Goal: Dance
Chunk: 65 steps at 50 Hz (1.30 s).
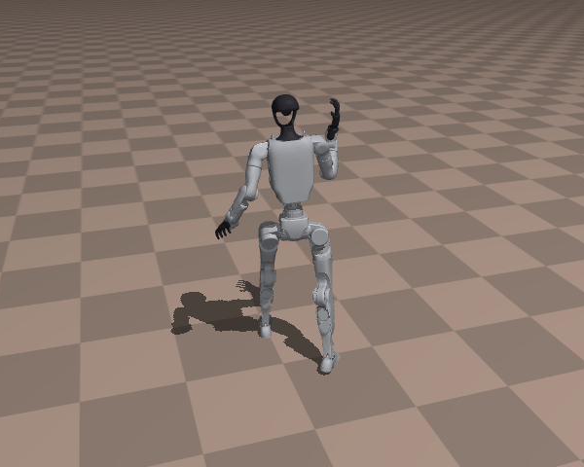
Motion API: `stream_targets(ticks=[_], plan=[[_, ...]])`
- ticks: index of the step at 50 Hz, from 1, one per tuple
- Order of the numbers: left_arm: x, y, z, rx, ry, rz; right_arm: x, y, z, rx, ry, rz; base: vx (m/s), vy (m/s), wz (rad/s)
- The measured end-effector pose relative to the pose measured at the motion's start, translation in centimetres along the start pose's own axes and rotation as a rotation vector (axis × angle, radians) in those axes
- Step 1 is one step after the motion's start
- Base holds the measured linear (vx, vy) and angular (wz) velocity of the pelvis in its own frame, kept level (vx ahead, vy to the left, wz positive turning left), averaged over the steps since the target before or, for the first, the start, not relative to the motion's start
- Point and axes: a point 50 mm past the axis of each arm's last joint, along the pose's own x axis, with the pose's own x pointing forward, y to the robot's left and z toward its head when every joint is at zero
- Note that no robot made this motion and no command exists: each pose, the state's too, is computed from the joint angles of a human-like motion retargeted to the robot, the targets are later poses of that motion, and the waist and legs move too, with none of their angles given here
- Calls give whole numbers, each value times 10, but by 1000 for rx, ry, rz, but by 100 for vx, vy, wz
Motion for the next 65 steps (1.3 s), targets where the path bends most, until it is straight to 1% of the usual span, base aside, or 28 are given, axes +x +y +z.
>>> stream_targets(ticks=[3, 5, 7, 10, 12, 13, 15, 17, 20, 22, 25, 27, 30, 33, 36, 38, 39, 41, 43, 45, 48, 50, 52, 55, 58, 60, 62, 65], plan=[[39, 20, 50, -190, -56, 207, -67, 45, -40, 50, 411, 151, 56, 31, -52], [61, 38, 94, -427, -91, 352, -137, 61, -57, 88, 776, 380, 68, 30, -35], [78, 67, 150, -754, -195, 484, -214, 49, -59, 124, 1163, 709, 52, 26, -3], [81, 138, 247, -1286, -505, 653, -313, -16, -30, 141, 1763, 1200, 34, 21, -6], [55, 195, 299, -1597, -799, 756, -353, -71, 8, 112, 2110, 1499, 24, 10, 35], [36, 221, 318, -1717, -952, 800, -364, -99, 30, 93, 2270, 1608, 21, -11, 49], [-1, 257, 334, -1906, -1208, 880, -378, -143, 73, 59, 2540, 1743, 21, -46, 28], [-31, 276, 343, -2001, -1372, 907, -384, -176, 112, -12, 2749, 1799, 26, -62, 33], [-66, 289, 355, -1941, -1584, 903, -384, -202, 165, -130, 2965, 1841, 34, 13, 96], [-77, 287, 361, -1879, -1639, 887, -388, -201, 188, -225, 3023, 1814, 15, 60, 96], [-76, 270, 365, -1776, -1644, 876, -409, -173, 186, -368, 2982, 1653, 2, -9, 85], [-62, 247, 368, -1627, -1608, 838, -427, -141, 164, -388, 2897, 1424, -10, -18, 102], [-17, 193, 364, -1254, -1441, 634, -445, -67, 99, -235, 2653, 1066, -21, -33, 92], [29, 137, 303, -894, -1169, 405, -420, 31, 11, 30, 2257, 830, -39, -34, 79], [49, 93, 226, -654, -865, 247, -333, 132, -47, 416, 1730, 595, -34, -40, 50], [50, 76, 172, -514, -700, 182, -252, 172, -58, 627, 1350, 430, -21, -30, 2], [46, 67, 146, -465, -618, 148, -214, 179, -58, 697, 1175, 359, 7, -42, -17], [30, 48, 100, -408, -464, 80, -145, 172, -50, 781, 849, 255, 24, -43, 2], [13, 36, 65, -390, -345, 35, -86, 143, -36, 815, 541, 199, 8, -29, 23], [-3, 30, 38, -382, -252, 11, -42, 109, -20, 782, 282, 202, 21, -35, 31], [-26, 25, 12, -367, -161, -10, -7, 57, -5, 587, 62, 208, 37, -24, 23], [-39, 23, 2, -369, -131, -7, 1, 33, 0, 458, 10, 185, 58, -20, -14], [-45, 23, 1, -398, -112, 45, -2, 21, 2, 384, 14, 143, 58, -12, -36], [-37, 22, 14, -490, -97, 173, -26, 21, -5, 295, 133, 108, 59, -9, -45], [-8, 28, 53, -653, -181, 297, -86, 43, -24, 196, 481, 177, 56, 11, -71], [12, 41, 91, -812, -289, 386, -142, 50, -31, 128, 775, 299, 51, 27, -99], [28, 62, 135, -1022, -414, 497, -203, 46, -29, 81, 1075, 488, 46, 19, -125], [40, 107, 200, -1384, -615, 664, -286, 9, -7, 41, 1507, 830, 31, 15, -141]])
